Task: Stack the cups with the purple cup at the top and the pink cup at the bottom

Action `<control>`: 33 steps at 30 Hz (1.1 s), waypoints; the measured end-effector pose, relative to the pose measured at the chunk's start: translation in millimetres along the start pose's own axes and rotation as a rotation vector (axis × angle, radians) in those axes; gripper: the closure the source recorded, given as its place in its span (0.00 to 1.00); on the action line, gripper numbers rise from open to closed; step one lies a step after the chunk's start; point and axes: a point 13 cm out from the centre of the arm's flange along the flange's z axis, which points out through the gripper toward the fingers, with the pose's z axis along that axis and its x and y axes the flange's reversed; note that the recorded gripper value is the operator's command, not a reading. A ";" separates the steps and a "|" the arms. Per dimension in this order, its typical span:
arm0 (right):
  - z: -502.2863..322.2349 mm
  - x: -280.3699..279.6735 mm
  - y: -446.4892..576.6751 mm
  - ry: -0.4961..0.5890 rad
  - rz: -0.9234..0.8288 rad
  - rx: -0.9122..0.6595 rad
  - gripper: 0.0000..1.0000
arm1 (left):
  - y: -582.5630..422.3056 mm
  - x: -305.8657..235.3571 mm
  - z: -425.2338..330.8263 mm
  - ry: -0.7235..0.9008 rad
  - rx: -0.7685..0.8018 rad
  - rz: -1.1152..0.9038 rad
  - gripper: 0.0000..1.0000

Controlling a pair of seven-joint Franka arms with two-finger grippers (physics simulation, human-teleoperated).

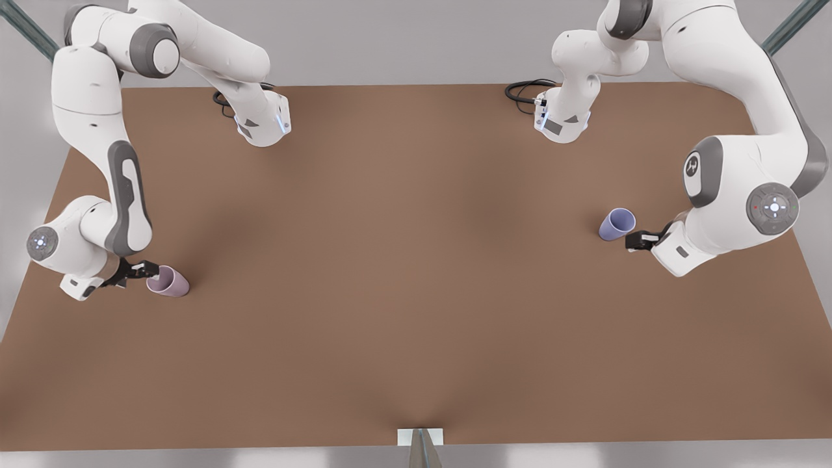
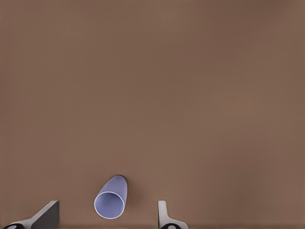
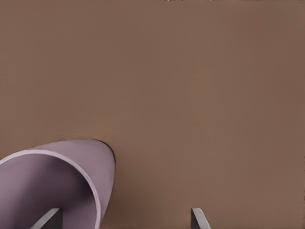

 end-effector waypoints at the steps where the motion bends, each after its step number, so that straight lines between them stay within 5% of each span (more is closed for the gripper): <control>1: 1.7 -0.6 -0.4 -0.005 -0.011 0.005 0.00 | 0.0 -0.2 0.4 0.001 0.000 0.000 0.00; 9: 16.7 -2.3 -0.7 -0.025 -0.082 0.022 0.00 | 3.0 -0.9 1.0 0.000 0.001 -0.005 0.00; 13: 19.6 -8.0 1.1 -0.036 -0.108 0.025 0.21 | 9.9 -0.3 0.4 -0.002 0.000 -0.017 0.00; 19: 27.6 -9.1 10.0 -0.033 -0.125 0.007 0.29 | 11.1 -0.1 0.2 -0.002 -0.001 -0.018 0.00; 25: 25.9 -12.2 20.0 -0.025 -0.133 -0.014 0.55 | 14.5 0.3 -1.8 -0.006 -0.002 -0.023 0.00; 28: 27.6 -8.5 23.6 -0.014 -0.127 -0.032 0.79 | 16.2 0.5 -1.8 -0.006 -0.002 -0.026 0.00; 33: 22.6 -8.9 30.3 -0.010 -0.132 -0.053 0.79 | 18.0 0.0 -1.9 -0.008 -0.003 -0.027 0.00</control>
